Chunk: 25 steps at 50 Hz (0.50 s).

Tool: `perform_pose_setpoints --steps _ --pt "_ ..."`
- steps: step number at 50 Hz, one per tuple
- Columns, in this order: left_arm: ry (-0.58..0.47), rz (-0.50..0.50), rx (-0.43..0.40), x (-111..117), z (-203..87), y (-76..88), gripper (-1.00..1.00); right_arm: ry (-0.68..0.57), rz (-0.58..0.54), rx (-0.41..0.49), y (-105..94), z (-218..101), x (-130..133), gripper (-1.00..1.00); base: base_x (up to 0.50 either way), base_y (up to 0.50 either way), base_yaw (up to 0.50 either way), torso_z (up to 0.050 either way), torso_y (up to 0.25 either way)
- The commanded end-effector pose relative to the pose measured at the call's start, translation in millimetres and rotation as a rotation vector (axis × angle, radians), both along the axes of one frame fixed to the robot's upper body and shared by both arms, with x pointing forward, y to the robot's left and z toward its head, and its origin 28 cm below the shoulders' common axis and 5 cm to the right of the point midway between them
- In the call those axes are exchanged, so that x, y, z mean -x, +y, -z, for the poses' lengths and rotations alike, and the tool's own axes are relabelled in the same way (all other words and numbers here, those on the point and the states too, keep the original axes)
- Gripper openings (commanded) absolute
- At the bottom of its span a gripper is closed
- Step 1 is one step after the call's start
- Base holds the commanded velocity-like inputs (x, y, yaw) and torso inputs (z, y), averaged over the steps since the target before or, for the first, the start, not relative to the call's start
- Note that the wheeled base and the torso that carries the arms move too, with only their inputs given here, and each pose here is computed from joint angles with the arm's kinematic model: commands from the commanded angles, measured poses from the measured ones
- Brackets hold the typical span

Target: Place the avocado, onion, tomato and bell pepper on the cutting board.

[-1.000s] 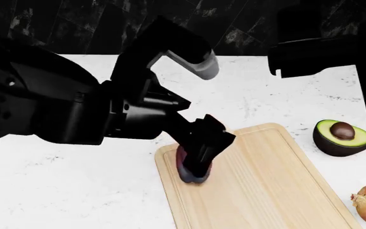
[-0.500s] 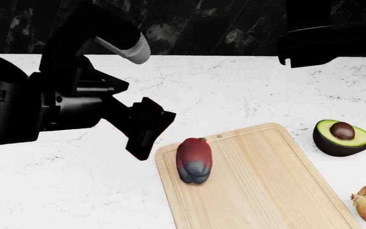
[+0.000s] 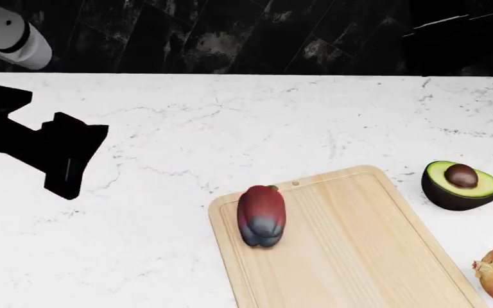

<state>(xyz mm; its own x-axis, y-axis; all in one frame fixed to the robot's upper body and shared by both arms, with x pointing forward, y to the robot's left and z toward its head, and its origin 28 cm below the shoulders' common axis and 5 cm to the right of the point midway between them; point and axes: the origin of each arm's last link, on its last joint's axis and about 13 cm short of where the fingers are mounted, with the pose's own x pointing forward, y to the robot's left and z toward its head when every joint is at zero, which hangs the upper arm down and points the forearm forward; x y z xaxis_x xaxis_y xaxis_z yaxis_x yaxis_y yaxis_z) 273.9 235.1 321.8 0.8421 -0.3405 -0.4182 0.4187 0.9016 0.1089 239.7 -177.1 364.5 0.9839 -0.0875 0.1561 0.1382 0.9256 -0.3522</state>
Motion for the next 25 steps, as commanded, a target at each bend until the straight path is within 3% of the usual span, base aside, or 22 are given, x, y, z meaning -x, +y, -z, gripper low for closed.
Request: perform_pose_setpoints --steps 1,11,19,22,25 --pt "-0.075 -0.046 0.0 24.3 -10.9 12.5 1.0 0.111 -0.029 -0.007 -11.6 -13.4 -19.1 1.0 0.0 0.0 0.0 0.0 0.0" --pt "-0.111 -0.062 -0.005 38.8 -20.6 16.8 1.0 0.372 -0.061 -0.18 -16.9 -32.2 -43.0 1.0 0.0 0.0 0.0 0.0 0.0" --pt "-0.129 -0.051 0.002 45.9 -31.6 15.2 1.0 0.501 -0.104 -0.242 -18.4 -44.5 -56.5 1.0 0.0 0.0 0.0 0.0 0.0" --pt "-0.133 -0.054 -0.001 46.3 -32.5 15.3 1.0 0.537 -0.106 -0.242 -16.9 -51.0 -58.5 1.0 0.0 0.0 0.0 0.0 0.0" --pt "-0.132 -0.052 -0.003 47.2 -32.1 14.9 1.0 0.591 -0.112 -0.176 -15.3 -53.8 -58.5 1.0 0.0 0.0 0.0 0.0 0.0"
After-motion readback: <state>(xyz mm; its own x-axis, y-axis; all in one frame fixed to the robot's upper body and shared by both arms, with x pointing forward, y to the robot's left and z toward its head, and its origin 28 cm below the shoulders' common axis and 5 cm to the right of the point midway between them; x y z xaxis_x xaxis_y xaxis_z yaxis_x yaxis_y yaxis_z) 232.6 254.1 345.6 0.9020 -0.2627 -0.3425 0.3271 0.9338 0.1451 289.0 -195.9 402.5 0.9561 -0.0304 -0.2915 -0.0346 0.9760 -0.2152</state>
